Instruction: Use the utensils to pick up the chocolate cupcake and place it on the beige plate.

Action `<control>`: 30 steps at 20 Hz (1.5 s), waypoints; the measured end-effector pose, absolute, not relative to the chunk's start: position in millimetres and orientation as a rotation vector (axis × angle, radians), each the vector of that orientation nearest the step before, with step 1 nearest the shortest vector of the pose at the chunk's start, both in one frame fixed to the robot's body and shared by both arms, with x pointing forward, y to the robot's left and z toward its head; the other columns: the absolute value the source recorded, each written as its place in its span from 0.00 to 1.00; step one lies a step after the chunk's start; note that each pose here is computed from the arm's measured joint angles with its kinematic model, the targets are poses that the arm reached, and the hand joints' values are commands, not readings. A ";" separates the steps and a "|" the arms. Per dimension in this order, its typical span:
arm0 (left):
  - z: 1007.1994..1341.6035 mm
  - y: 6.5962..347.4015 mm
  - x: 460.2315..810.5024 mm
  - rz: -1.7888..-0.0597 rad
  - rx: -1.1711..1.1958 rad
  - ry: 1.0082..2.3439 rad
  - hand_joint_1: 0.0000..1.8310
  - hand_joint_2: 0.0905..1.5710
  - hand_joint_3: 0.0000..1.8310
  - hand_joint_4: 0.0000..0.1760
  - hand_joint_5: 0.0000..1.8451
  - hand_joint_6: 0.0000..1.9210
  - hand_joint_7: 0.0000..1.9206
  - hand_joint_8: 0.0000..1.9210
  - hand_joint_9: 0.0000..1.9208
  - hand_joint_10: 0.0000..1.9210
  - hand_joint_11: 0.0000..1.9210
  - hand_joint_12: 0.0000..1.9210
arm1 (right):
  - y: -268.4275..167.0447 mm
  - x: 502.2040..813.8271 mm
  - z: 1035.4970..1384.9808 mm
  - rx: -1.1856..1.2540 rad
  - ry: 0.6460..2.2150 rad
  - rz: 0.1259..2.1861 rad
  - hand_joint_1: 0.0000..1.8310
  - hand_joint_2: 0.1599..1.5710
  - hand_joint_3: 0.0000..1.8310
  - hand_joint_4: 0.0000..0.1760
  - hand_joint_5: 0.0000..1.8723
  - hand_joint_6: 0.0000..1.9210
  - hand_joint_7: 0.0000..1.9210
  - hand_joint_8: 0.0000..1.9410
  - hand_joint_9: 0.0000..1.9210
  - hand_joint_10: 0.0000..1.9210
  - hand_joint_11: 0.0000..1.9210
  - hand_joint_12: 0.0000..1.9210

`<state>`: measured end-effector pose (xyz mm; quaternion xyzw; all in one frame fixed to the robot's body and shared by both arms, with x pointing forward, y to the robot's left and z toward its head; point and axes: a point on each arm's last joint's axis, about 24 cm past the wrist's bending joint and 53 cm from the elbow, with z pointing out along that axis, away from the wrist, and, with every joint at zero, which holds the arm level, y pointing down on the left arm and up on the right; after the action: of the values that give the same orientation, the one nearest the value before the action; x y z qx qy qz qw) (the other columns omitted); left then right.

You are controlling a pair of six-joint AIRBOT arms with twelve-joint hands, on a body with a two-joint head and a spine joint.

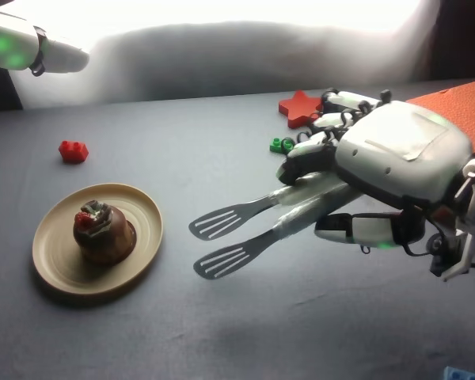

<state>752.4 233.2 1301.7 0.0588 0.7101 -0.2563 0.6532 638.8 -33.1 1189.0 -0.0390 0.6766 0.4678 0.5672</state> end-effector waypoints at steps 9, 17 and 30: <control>1301.7 233.0 752.3 -0.582 0.134 1.611 0.05 0.71 0.00 0.00 0.03 0.00 0.02 0.00 0.01 0.00 0.00 0.06 | -32.4 633.1 1172.8 -0.111 1.608 1.087 0.51 0.78 0.00 0.00 0.27 0.41 0.36 0.15 0.20 0.49 0.05 0.77; 1301.7 233.0 752.3 -0.582 0.134 1.611 0.09 0.71 0.00 0.00 0.04 0.00 0.02 0.00 0.01 0.00 0.00 0.05 | -30.9 627.9 1166.5 -0.147 1.612 1.078 0.35 0.66 0.00 0.00 0.23 0.00 0.21 0.00 0.18 0.04 0.00 0.51; 1301.7 233.1 752.3 -0.582 0.134 1.611 0.06 0.71 0.00 0.00 0.02 0.00 0.01 0.00 0.01 0.00 0.00 0.03 | -42.0 609.9 1199.5 -0.408 1.606 0.950 0.16 0.57 0.00 0.00 0.01 0.00 0.01 0.00 0.01 0.00 0.00 0.19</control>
<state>752.3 233.1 1301.7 0.0590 0.7100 -0.2564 0.6532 609.9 -42.0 1199.5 -0.1743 0.6865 0.4059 0.5776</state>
